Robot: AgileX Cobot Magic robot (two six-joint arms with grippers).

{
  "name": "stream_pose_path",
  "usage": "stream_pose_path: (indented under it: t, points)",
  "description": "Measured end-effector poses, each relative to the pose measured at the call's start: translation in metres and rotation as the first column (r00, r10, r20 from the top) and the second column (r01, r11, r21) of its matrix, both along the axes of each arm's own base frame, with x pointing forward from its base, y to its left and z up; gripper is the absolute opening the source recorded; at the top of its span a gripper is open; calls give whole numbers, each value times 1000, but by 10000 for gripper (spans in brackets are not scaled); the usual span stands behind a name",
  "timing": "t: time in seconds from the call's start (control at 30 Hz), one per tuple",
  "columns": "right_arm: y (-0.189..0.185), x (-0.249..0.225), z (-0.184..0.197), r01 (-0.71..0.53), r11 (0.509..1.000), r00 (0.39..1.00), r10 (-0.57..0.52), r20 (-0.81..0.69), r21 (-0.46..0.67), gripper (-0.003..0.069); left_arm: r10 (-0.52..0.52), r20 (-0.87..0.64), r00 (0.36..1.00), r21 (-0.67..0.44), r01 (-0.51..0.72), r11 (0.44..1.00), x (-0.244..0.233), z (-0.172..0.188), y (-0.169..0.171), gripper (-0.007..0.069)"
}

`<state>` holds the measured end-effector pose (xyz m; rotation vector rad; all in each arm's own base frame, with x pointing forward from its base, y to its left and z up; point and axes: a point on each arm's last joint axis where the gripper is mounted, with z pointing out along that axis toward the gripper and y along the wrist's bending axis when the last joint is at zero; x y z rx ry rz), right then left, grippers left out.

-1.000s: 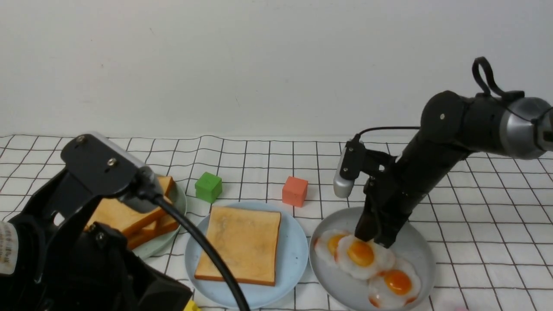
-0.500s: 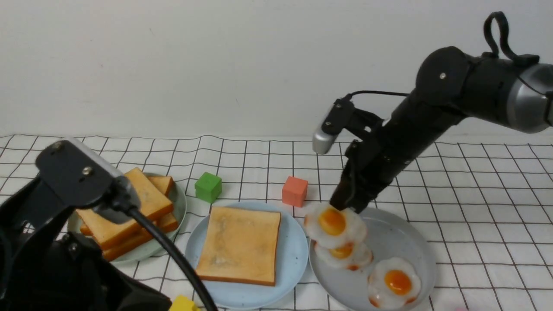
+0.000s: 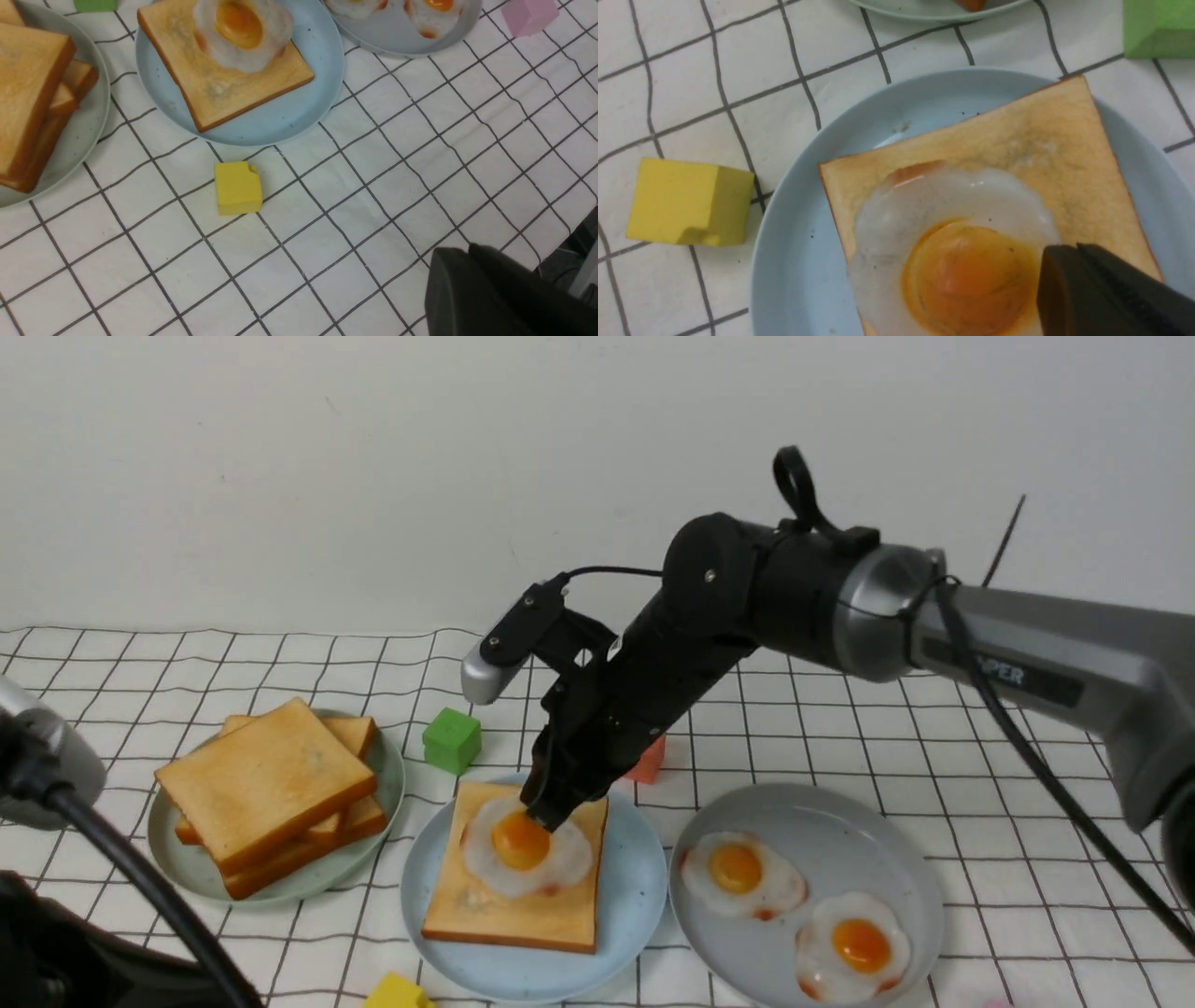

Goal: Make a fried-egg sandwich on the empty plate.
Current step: Use the right arm to place the fried egg on the slice of bread in the middle, then use the left arm to grab a slice of bread

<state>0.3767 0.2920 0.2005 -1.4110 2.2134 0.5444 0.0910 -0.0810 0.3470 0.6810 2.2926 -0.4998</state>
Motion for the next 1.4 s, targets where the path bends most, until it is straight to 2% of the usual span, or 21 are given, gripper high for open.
stream_pose_path:
  t: [0.13,0.3,0.37,0.43,0.47,0.53,0.6,0.63,0.73,0.77,0.8,0.83,0.87,0.9,0.93,1.07,1.1,1.13,1.2,1.3,1.4]
  points:
    - [0,1,-3,25,1000,1000,-25,-13,-7,92,3,6,1000,16,-3,1000,1,0,1,41]
    - [0,2,8,35,999,999,-35,7,13,300,11,31,999,42,-12,999,4,-3,2,50]
    - [-1,-1,23,27,999,999,-27,24,26,380,18,38,999,46,-20,999,8,-7,0,52]
    - [-3,-3,37,19,999,999,-21,39,37,425,26,36,999,43,-28,999,11,-12,-2,53]
    - [-7,-8,57,8,999,999,-10,49,44,467,47,23,999,33,-47,998,17,-19,-5,55]
    - [-17,-18,91,4,999,999,-7,51,51,487,85,0,996,16,-85,996,26,-30,-12,56]
    - [-27,-26,113,12,998,999,-14,45,56,482,116,-22,993,9,-116,993,32,-35,-15,56]
    - [-45,-39,143,37,997,999,-38,27,63,451,169,-59,984,-7,-170,985,43,-41,-20,56]
    - [-79,-58,184,98,992,995,-99,13,83,312,259,-107,960,-16,-262,965,62,-45,-22,52]
    - [-82,-60,187,102,991,995,-104,13,85,312,265,-110,958,-15,-268,963,63,-45,-22,51]
    - [-102,-72,205,140,985,989,-144,26,104,187,329,-137,934,-14,-334,942,77,-44,-18,36]
    - [-104,-73,206,144,984,989,-148,28,106,187,337,-139,931,-15,-342,940,79,-44,-18,36]
    - [-118,-87,217,167,979,984,-173,40,117,86,405,-168,899,-20,-413,910,94,-41,-10,15]
    - [-126,-97,218,177,977,983,-182,35,115,27,456,-185,870,-29,-469,883,104,-38,-1,-1]
    - [-132,-108,222,183,975,981,-189,43,123,3,484,-207,850,-38,-502,864,112,-37,7,-12]
    - [-151,-151,220,210,961,972,-224,63,180,-10,611,-315,726,-102,-666,739,138,-41,39,-13]
    - [-151,-153,216,214,960,972,-228,57,179,-10,617,-321,719,-107,-674,731,139,-41,41,-13]
    - [-159,-169,217,236,943,960,-264,95,235,-10,657,-385,648,-137,-744,653,148,-46,57,-13]
    - [-168,-185,213,254,924,942,-304,145,288,-9,691,-439,574,-152,-806,572,155,-52,75,-13]
    - [-178,-203,206,246,911,922,-325,210,330,-8,718,-487,497,-140,-856,497,164,-63,95,-3]
    - [-185,-221,196,218,911,916,-315,248,351,-6,743,-512,431,-112,-891,440,175,-79,112,45]
